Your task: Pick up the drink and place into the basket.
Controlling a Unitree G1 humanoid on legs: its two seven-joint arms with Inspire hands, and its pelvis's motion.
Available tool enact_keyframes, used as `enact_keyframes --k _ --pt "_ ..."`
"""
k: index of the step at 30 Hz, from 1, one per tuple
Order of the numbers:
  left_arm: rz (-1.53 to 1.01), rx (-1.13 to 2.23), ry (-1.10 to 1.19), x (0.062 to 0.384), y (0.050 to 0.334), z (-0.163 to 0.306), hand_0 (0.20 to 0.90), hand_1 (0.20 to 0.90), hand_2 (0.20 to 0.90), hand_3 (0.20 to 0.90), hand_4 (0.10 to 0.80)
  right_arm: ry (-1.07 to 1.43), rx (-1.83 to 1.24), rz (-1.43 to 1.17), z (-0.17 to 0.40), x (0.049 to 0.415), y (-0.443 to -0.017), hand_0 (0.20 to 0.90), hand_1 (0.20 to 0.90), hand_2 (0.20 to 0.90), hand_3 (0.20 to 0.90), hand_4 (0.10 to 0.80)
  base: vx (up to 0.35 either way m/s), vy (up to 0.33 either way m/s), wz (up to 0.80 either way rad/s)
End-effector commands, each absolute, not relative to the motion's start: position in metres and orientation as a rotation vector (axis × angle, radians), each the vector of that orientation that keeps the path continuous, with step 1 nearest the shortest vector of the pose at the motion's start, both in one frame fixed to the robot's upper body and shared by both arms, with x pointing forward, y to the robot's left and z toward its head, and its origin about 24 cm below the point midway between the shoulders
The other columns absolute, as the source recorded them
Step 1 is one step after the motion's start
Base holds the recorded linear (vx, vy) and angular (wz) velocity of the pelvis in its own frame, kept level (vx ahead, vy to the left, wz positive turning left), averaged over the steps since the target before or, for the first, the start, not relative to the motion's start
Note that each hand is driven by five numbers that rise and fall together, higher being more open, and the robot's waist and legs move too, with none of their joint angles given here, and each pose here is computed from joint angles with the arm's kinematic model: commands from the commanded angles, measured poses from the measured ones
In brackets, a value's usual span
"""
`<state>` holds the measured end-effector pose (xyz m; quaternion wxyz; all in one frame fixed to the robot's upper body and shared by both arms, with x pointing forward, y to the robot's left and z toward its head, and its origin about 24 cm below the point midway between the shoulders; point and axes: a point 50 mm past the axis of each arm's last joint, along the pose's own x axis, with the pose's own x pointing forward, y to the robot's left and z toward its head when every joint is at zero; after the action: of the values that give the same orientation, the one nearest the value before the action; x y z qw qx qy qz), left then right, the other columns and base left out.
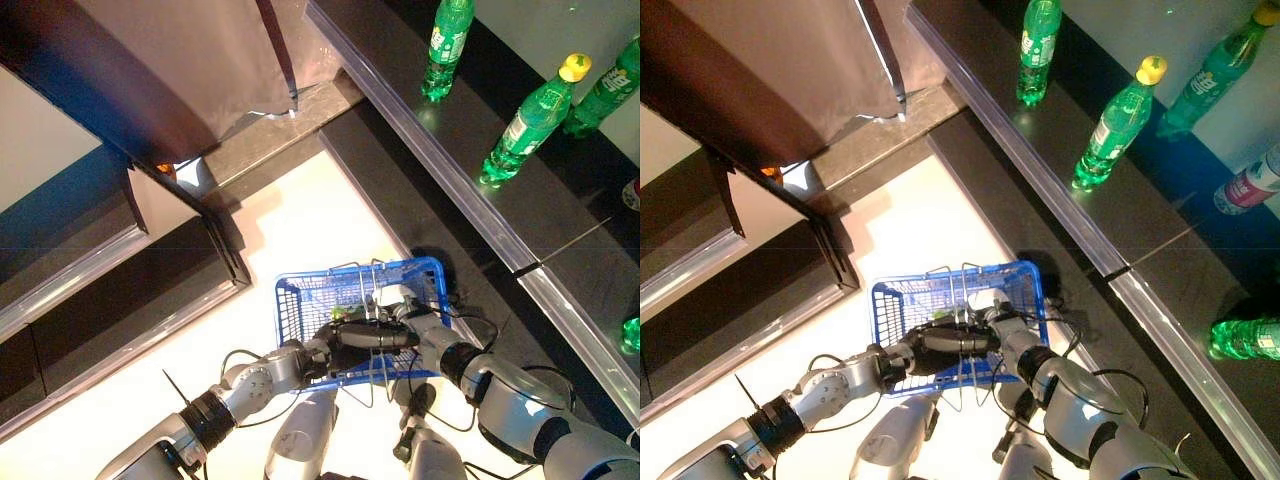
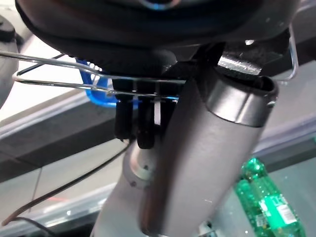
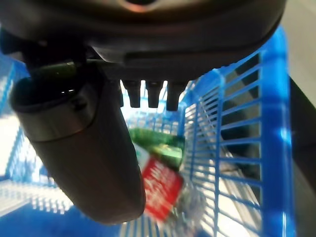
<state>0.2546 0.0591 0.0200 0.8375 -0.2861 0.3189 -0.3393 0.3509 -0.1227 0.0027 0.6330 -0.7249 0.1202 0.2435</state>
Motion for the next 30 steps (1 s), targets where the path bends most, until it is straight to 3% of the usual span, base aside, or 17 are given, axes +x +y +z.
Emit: enact_keyframes --k 1,9,11,17,24,30 --pt "-1.398 -0.986 0.158 0.231 -0.017 0.176 0.300 0.300 0.300 0.200 0.100 -0.010 -1.570 0.455 0.064 0.380 -0.081 0.900 0.900 0.900 0.900 0.800 0.026 -0.016 -0.04" --pt "-1.211 -1.006 0.144 0.235 0.013 0.175 0.300 0.300 0.300 0.200 0.100 -0.169 -1.331 0.317 0.102 0.372 -0.083 0.900 0.900 0.900 0.900 0.800 0.033 -0.025 -0.10" --pt "-1.100 -1.001 0.114 0.238 0.031 0.170 0.300 0.300 0.300 0.200 0.100 -0.226 -1.273 0.281 0.107 0.359 -0.087 0.900 0.900 0.900 0.900 0.800 0.041 -0.036 -0.10" --pt "-0.892 -1.029 0.135 0.236 0.070 0.144 0.300 0.300 0.300 0.200 0.100 -0.234 -1.224 0.267 0.098 0.329 -0.120 0.900 0.900 0.900 0.900 0.800 0.066 -0.026 -0.12" --pt "-0.766 -1.032 0.143 0.232 0.095 0.124 0.300 0.300 0.300 0.200 0.100 -0.169 -1.175 0.255 0.085 0.311 -0.145 0.900 0.900 0.900 0.900 0.800 0.041 -0.010 -0.01" --pt "-0.523 -0.898 0.129 0.239 0.123 0.101 0.300 0.300 0.300 0.200 0.100 -0.218 -0.928 0.166 0.087 0.292 -0.158 0.900 0.900 0.900 0.900 0.800 0.000 0.000 0.00"
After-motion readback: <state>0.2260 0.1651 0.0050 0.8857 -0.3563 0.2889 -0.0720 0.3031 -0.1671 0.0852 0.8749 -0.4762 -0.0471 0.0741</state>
